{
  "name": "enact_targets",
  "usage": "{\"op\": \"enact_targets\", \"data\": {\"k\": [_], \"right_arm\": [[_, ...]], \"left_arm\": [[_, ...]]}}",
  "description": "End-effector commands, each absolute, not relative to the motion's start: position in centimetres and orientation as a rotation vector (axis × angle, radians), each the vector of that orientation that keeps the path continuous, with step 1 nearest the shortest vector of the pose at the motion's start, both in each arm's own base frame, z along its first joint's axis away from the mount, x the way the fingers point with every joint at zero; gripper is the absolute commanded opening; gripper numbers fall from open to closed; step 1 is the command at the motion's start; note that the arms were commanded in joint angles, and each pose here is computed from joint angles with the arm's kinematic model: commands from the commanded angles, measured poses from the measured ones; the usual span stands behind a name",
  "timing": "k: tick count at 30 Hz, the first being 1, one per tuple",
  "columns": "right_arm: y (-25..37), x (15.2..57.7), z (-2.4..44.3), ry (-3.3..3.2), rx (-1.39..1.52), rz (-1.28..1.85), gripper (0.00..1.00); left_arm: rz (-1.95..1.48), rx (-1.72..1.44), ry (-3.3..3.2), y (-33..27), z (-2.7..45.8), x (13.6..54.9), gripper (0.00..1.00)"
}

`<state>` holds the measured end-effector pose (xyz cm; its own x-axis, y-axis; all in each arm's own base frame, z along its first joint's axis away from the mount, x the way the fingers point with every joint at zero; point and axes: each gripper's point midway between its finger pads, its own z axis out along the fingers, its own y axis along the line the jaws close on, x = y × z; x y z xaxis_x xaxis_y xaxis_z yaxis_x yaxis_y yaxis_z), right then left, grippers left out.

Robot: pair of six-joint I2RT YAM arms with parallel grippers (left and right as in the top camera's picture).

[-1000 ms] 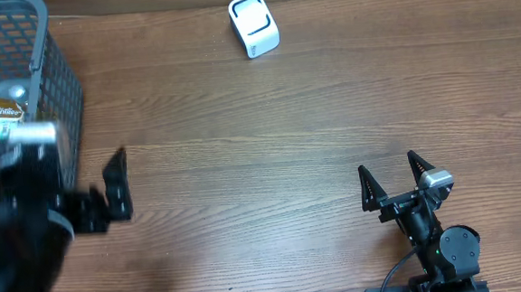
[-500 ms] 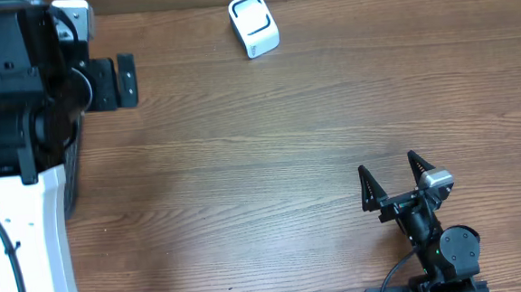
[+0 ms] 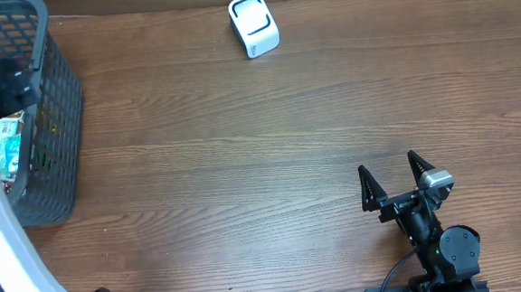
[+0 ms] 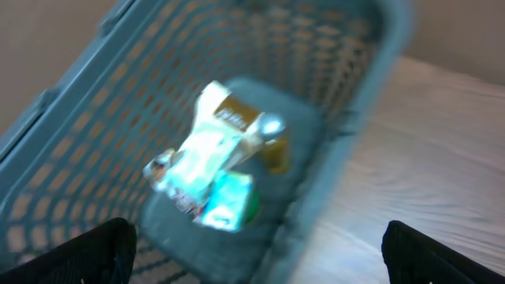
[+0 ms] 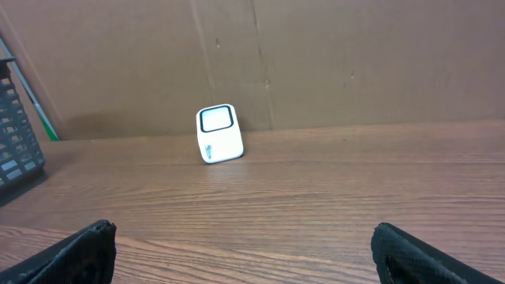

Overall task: Scan the item barcode
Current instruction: 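Reach the left gripper into the basket and grasp the green-lidded jar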

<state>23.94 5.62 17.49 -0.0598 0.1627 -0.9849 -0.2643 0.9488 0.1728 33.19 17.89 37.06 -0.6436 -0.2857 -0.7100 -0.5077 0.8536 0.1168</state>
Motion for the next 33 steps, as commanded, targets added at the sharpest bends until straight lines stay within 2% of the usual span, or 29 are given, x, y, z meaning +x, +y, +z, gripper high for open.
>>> {"op": "enact_targets", "data": {"k": [1, 14, 33], "right_arm": [[5.4, 24.0, 17.2, 1.593, -0.067, 0.341, 1.0], [5.4, 24.0, 17.2, 1.593, -0.067, 0.341, 1.0], [5.4, 24.0, 17.2, 1.593, -0.067, 0.341, 1.0]], "left_arm": [[0.402, -0.665, 2.304, 20.2, 36.4, 32.6, 1.0], [0.282, -0.713, 2.639, 23.8, 23.4, 32.6, 1.0], [0.079, -0.675, 2.73, 26.6, 16.7, 34.0, 1.0]]}}
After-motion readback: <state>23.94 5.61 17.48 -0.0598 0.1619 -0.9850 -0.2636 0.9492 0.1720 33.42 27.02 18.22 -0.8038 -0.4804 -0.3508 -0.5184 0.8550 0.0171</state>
